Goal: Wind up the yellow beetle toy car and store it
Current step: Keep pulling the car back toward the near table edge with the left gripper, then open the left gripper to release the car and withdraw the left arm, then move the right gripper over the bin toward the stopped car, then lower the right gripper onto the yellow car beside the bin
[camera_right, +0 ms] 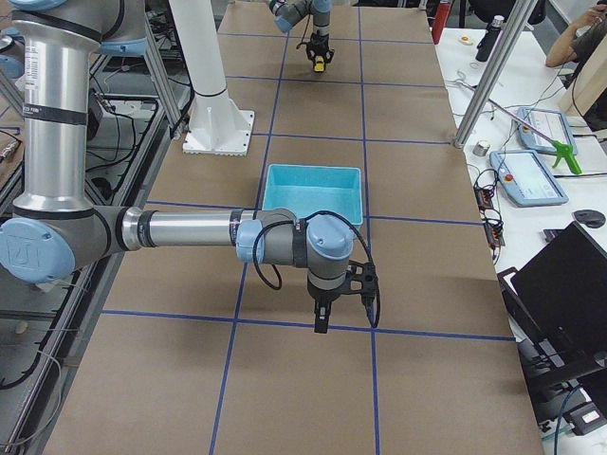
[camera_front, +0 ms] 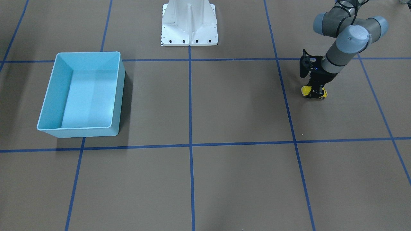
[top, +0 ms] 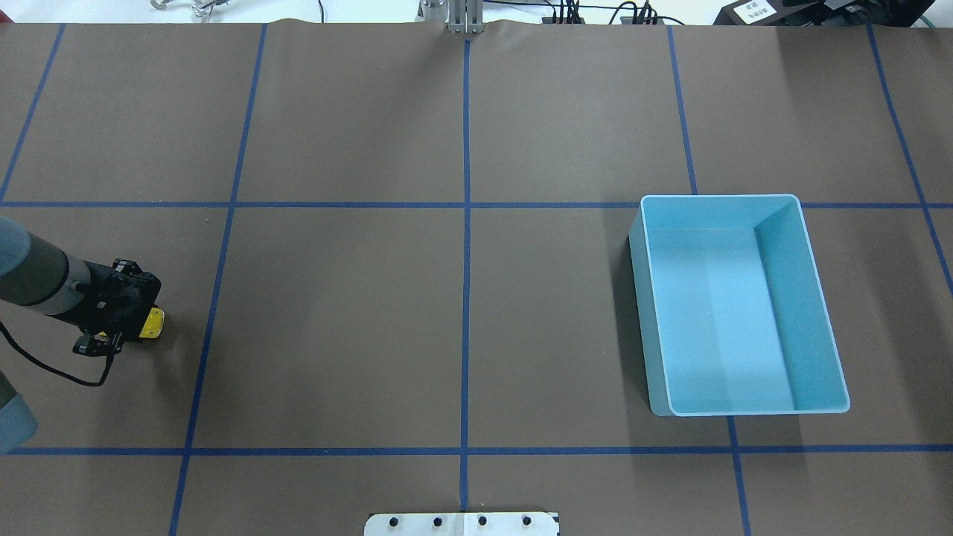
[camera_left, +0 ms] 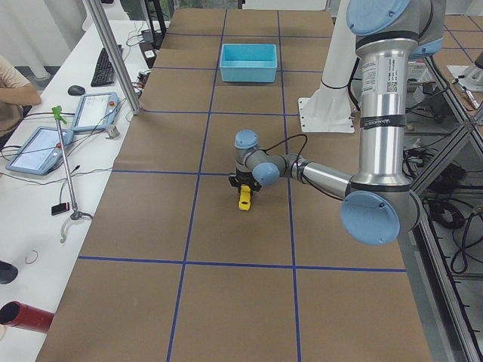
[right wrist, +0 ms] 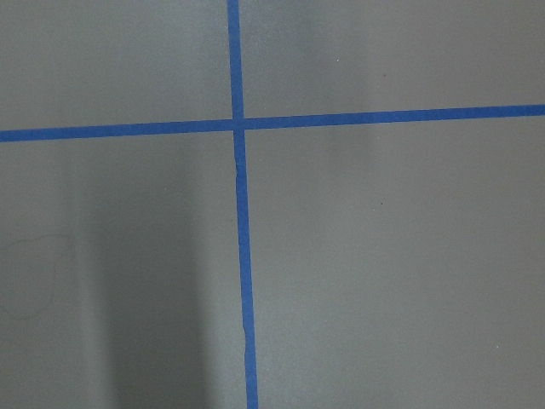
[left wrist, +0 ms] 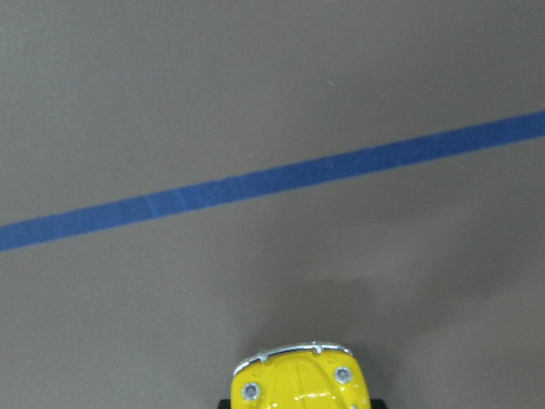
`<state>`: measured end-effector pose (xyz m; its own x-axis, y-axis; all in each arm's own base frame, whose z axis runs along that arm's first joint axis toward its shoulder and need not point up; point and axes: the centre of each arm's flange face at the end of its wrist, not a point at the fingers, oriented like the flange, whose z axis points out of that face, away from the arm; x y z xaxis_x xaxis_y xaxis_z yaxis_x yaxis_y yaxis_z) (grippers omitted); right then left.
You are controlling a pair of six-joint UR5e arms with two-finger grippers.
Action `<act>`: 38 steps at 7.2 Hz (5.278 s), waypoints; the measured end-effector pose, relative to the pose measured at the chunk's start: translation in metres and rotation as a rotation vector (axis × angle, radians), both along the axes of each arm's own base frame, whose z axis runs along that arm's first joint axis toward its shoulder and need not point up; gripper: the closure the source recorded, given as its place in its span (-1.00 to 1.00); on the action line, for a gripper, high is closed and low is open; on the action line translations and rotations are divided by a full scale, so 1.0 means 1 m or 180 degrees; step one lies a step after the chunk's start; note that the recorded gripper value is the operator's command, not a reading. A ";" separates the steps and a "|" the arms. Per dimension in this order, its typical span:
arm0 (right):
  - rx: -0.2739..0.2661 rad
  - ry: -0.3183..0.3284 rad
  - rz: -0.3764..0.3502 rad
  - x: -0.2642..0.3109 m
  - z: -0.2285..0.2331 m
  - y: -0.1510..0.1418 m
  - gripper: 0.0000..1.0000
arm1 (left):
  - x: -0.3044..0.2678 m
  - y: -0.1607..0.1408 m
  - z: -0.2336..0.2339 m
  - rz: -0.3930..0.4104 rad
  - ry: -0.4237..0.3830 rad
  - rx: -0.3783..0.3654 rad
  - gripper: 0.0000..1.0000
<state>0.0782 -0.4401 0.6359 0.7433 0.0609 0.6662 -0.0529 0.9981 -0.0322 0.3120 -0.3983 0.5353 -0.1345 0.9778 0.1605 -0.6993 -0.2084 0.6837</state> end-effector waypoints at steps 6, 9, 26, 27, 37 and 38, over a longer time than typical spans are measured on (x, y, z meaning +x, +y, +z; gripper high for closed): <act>-0.0024 0.0001 0.0004 0.000 0.003 0.000 -1.00 | -0.026 0.002 0.030 0.0060 0.0039 0.0006 1.00; -0.0040 0.0002 0.0002 0.000 0.006 0.000 -1.00 | -0.040 -0.003 0.050 0.0016 0.0048 0.0020 -1.00; 0.0971 -0.0048 -0.0292 -0.040 -0.089 -0.014 -1.00 | -0.278 -0.095 0.067 -0.3282 0.0102 -0.3103 -1.00; 0.1189 -0.0119 -0.0447 -0.063 -0.125 -0.011 -1.00 | -0.313 -0.095 0.068 -0.3486 0.0123 -0.3314 -1.00; 0.2751 -0.0429 -0.2642 -0.339 -0.358 0.109 -1.00 | -0.367 -0.049 0.081 -0.3548 0.0267 -0.3755 -1.00; 0.3019 -0.0239 -0.2957 -0.352 -0.355 0.108 -1.00 | -0.368 -0.050 0.081 -0.3560 0.0259 -0.3747 -1.00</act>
